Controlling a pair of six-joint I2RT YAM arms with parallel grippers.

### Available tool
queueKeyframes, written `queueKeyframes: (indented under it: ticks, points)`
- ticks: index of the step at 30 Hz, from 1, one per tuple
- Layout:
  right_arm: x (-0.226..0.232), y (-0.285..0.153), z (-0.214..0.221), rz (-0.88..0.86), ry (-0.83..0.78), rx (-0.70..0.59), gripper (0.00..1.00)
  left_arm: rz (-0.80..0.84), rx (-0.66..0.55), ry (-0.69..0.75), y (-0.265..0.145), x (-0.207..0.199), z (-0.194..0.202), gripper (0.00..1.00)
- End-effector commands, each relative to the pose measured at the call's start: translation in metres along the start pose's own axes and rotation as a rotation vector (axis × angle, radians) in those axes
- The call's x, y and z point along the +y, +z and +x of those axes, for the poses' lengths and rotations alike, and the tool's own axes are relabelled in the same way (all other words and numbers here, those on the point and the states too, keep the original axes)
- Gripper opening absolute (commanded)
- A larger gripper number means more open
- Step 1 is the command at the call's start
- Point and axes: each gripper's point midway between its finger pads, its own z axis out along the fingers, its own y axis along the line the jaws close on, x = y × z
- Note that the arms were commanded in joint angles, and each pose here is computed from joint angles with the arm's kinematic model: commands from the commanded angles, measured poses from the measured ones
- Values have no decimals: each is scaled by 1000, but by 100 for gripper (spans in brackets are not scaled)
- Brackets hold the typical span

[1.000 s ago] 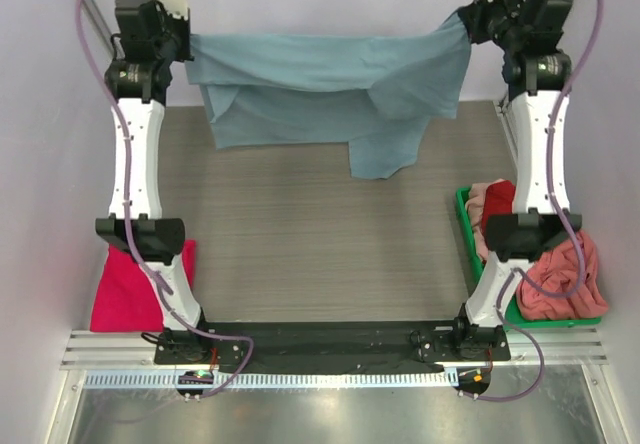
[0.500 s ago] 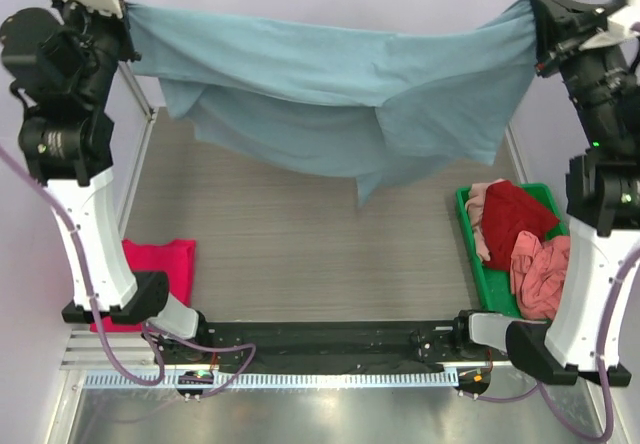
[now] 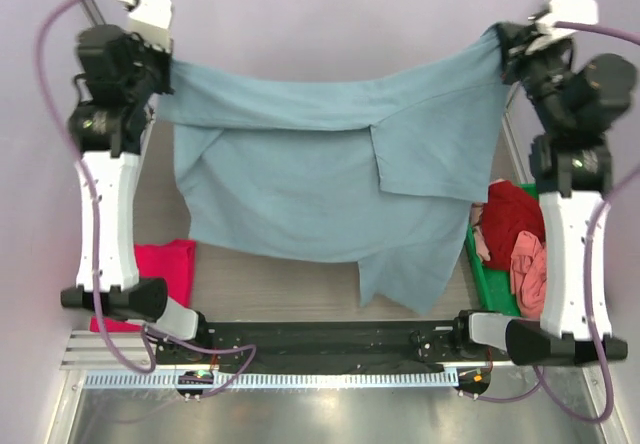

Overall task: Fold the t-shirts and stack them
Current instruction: Fold the tshirt

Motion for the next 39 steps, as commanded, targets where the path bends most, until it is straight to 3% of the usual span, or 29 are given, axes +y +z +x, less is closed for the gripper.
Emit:
queueKeyframes:
  ticks: [1,7,10,11,12,13,14,15,16,19,20,21,26,28,29,30,32,33,36,39]
  points:
    - [4,22,81,-2,15,128,1,118,194,-14,45,-33,82,0]
    - [52,40,275,-113,110,413,1,307,469,-52,121,-107,248,0]
    - [75,44,385,-149,119,555,1,293,541,-33,157,-115,298,0]
    - [76,53,400,-154,107,563,1,299,618,-36,173,-124,340,0]
    - [74,58,421,-137,98,592,1,267,643,-23,182,-121,353,0]
    - [84,55,480,-139,121,687,1,242,630,-24,197,-116,351,0]
    - [84,59,498,-134,112,714,1,243,676,-26,208,-122,381,0]
    - [71,81,504,-96,81,696,1,210,676,-28,216,-118,385,0]
    - [76,80,542,-93,82,744,1,191,660,-25,226,-115,384,0]
    - [58,118,554,-55,49,720,1,126,653,16,242,-106,400,0]
    - [70,105,596,-64,96,814,1,111,644,28,246,-103,400,0]
    - [51,132,578,-30,93,758,1,98,649,41,251,-102,408,0]
    - [49,147,604,5,118,743,2,26,607,73,273,-88,403,0]
    - [49,148,608,11,120,738,8,3,620,86,280,-86,417,0]
    - [48,151,608,22,117,734,15,-41,603,92,287,-78,411,1]
    - [51,149,614,25,118,744,29,-74,583,96,293,-73,411,4]
    - [42,152,609,71,97,740,41,-165,556,93,299,-60,404,12]
    - [34,156,600,96,86,726,58,-202,515,78,303,-54,392,16]
    - [15,173,562,131,44,660,72,-293,440,34,300,-36,349,20]
    - [-10,188,505,172,46,568,75,-345,348,-10,289,-20,292,36]
